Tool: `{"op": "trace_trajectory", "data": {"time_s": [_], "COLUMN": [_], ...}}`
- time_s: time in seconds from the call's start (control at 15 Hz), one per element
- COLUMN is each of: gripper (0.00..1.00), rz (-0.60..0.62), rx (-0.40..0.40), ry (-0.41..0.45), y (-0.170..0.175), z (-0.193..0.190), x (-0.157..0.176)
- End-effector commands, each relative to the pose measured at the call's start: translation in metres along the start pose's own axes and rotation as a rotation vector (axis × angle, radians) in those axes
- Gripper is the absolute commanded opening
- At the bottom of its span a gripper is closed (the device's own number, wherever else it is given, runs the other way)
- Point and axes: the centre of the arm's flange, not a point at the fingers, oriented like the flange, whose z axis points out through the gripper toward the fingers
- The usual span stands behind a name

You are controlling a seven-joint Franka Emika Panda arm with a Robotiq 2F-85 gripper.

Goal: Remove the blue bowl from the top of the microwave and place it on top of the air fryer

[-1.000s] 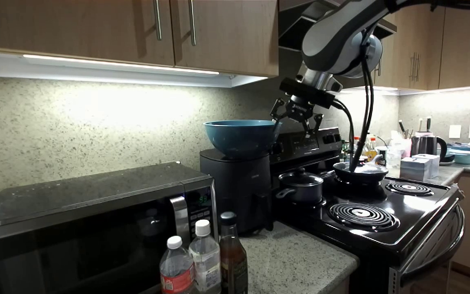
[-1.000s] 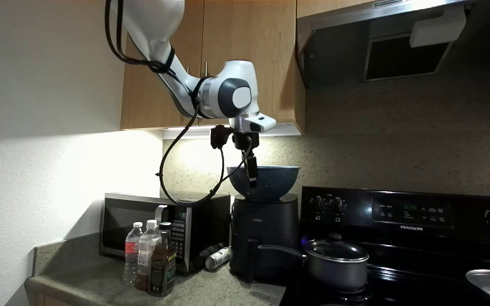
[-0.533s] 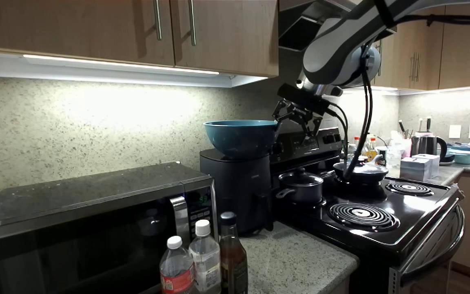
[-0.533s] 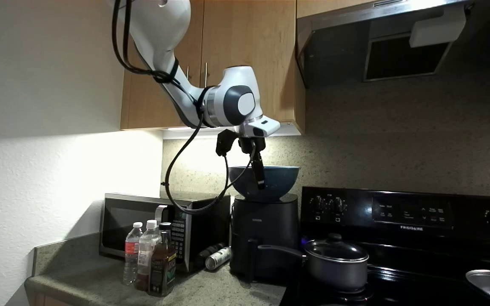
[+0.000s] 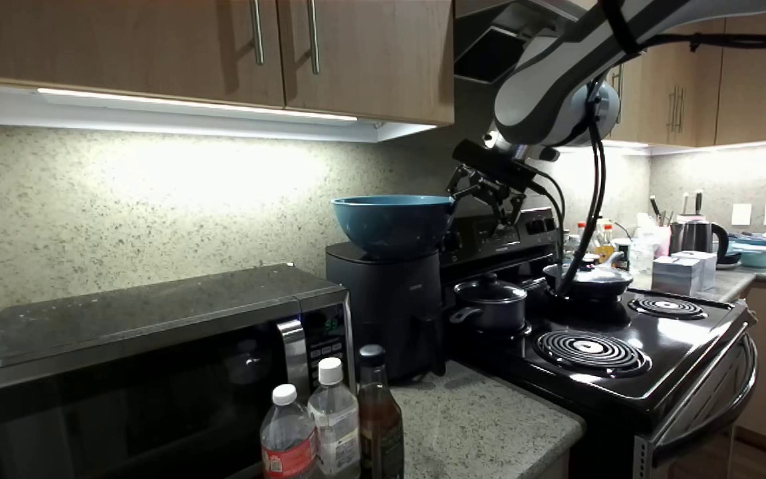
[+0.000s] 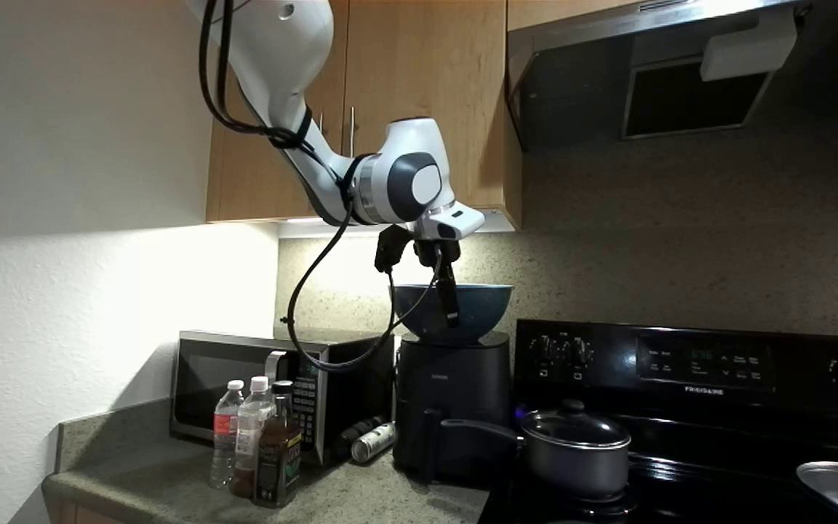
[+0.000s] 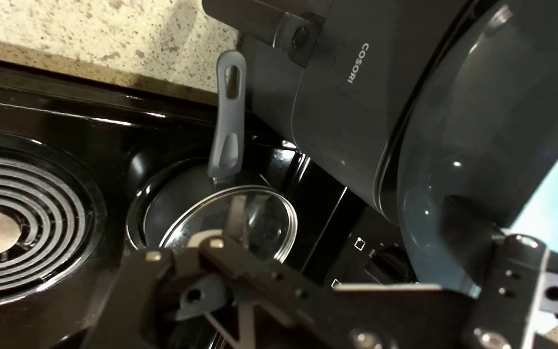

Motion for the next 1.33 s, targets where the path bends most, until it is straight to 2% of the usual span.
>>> {"op": "trace_trajectory", "data": {"time_s": [0.0,0.4,0.53,0.87,1.13,1.27], "gripper": [1.00,1.00,1.00,1.00,1.00,1.00], "rz": [0.049,0.036,0.031,0.024,0.039,0.057], "rx": [0.019,0.010,0.006,0.009,0.017,0.034], "ry": [0.056,0.023,-0.011,-0.026,-0.007,0.076], "y": [-0.004,-0.002,-0.003,-0.009,-0.009,-0.009], "z": [0.004,0.002,-0.001,-0.002,0.000,0.005], "x": [0.006,0.005,-0.005,-0.022,-0.020,-0.010]}}
